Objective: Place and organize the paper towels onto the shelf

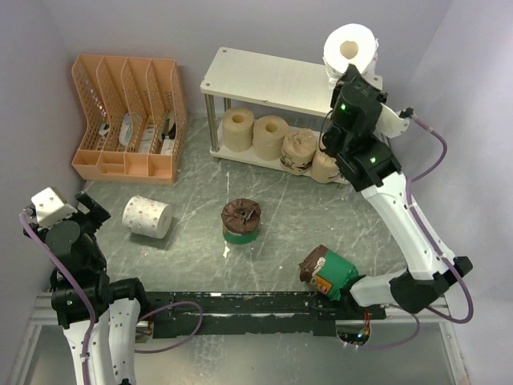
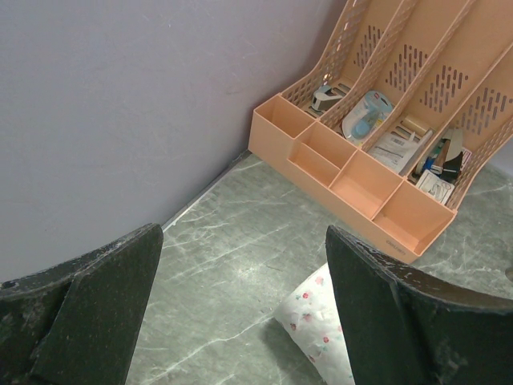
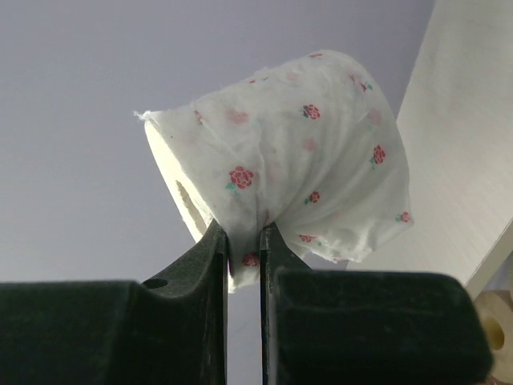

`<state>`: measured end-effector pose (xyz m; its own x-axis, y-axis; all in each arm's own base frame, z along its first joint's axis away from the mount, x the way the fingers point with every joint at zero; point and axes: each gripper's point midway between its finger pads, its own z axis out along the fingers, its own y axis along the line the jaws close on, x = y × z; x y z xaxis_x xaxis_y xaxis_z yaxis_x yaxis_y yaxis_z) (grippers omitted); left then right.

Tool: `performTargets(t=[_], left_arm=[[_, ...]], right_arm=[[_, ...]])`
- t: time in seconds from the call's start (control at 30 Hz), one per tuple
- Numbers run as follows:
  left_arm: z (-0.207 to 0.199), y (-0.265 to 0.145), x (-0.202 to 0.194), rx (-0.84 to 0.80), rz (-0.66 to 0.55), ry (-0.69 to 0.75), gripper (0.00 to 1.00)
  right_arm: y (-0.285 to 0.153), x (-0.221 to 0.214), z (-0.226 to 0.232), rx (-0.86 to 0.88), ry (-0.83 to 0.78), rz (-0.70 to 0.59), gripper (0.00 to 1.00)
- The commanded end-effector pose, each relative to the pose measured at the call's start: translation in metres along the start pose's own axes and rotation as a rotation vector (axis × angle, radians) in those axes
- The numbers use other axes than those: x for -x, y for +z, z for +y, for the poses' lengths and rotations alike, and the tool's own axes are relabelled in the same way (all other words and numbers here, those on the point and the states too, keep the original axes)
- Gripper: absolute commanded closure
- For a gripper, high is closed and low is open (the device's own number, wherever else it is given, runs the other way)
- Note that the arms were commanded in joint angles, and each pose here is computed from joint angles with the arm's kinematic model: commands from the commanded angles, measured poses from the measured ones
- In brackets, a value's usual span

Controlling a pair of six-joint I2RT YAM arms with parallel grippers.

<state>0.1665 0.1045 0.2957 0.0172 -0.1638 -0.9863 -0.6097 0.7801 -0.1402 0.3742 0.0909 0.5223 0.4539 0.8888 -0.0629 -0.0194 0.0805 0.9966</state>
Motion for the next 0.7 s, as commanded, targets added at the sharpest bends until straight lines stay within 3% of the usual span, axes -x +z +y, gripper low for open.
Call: performTargets(t=[0.0, 0.2, 0.33, 0.57, 0.6, 0.67], left_arm=[[0.002, 0.0, 0.007, 0.012, -0.029, -0.01, 0.06], [0.001, 0.0, 0.007, 0.007, -0.026, -0.007, 0.06], [0.001, 0.001, 0.006, 0.005, -0.025, -0.004, 0.06], [-0.001, 0.002, 0.005, 0.0, -0.021, -0.002, 0.06], [-0.001, 0.002, 0.005, 0.0, -0.021, -0.002, 0.06], [-0.001, 0.002, 0.005, -0.001, -0.02, -0.003, 0.06]], right_arm=[[0.019, 0.013, -0.032, -0.136, 0.074, -0.106, 1.0], [0.031, 0.013, -0.075, -0.222, 0.112, -0.151, 1.0], [0.046, 0.037, -0.09, -0.236, 0.095, -0.24, 1.0], [0.064, 0.073, -0.1, -0.237, 0.105, -0.272, 1.0], [0.066, 0.073, -0.104, -0.244, 0.101, -0.257, 0.94], [0.069, 0.072, -0.102, -0.221, 0.078, -0.233, 0.61]])
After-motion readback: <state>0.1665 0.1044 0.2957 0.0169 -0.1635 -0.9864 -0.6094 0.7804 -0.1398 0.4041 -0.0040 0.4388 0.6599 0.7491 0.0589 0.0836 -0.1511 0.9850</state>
